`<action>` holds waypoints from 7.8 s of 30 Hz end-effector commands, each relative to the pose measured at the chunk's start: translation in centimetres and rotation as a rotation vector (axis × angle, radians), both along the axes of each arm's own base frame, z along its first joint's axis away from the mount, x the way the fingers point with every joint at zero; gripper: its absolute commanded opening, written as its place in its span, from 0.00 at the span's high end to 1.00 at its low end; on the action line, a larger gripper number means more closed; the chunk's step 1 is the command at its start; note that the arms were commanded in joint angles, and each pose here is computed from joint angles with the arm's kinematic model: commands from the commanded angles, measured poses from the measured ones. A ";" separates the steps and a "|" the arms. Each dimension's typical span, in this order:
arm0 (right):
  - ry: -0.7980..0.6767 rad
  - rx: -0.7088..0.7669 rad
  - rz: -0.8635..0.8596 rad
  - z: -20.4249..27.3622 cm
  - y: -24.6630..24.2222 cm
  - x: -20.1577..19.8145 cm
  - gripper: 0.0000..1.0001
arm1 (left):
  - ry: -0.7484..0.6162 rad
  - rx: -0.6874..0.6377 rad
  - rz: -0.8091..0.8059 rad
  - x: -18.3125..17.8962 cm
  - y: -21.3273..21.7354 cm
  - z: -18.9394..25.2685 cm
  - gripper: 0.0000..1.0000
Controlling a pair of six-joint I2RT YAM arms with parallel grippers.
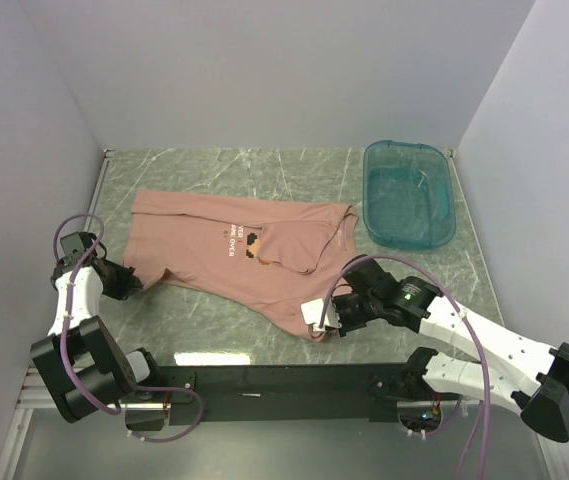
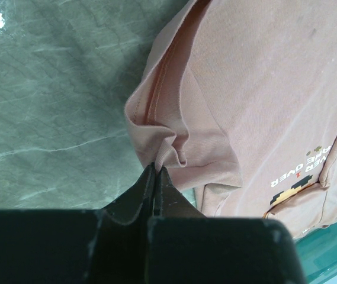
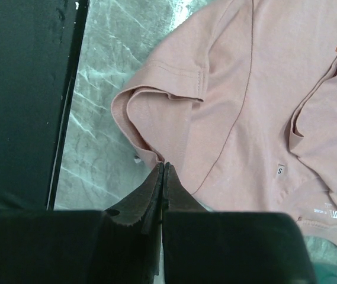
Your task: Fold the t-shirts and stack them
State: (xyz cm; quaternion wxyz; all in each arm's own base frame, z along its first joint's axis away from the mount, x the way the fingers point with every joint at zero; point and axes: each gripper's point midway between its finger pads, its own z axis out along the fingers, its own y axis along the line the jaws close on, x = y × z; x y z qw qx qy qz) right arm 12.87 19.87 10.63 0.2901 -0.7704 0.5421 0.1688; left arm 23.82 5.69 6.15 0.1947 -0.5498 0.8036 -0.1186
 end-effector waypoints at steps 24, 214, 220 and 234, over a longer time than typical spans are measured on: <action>-0.072 0.101 -0.059 4.1 0.7 2.9 1.00 | -0.053 0.012 -0.009 1.0 0.3 1.5 1.00; -0.088 0.194 -0.617 10.2 -0.1 25.2 1.00 | 0.008 0.087 -0.118 23.0 5.5 0.9 0.88; -0.092 0.192 -0.618 10.4 0.2 26.2 1.00 | -0.068 0.069 -0.157 23.1 5.0 2.1 0.70; -0.081 0.141 -0.634 9.4 1.2 30.0 1.00 | -0.350 0.089 -0.193 21.3 5.0 10.1 0.44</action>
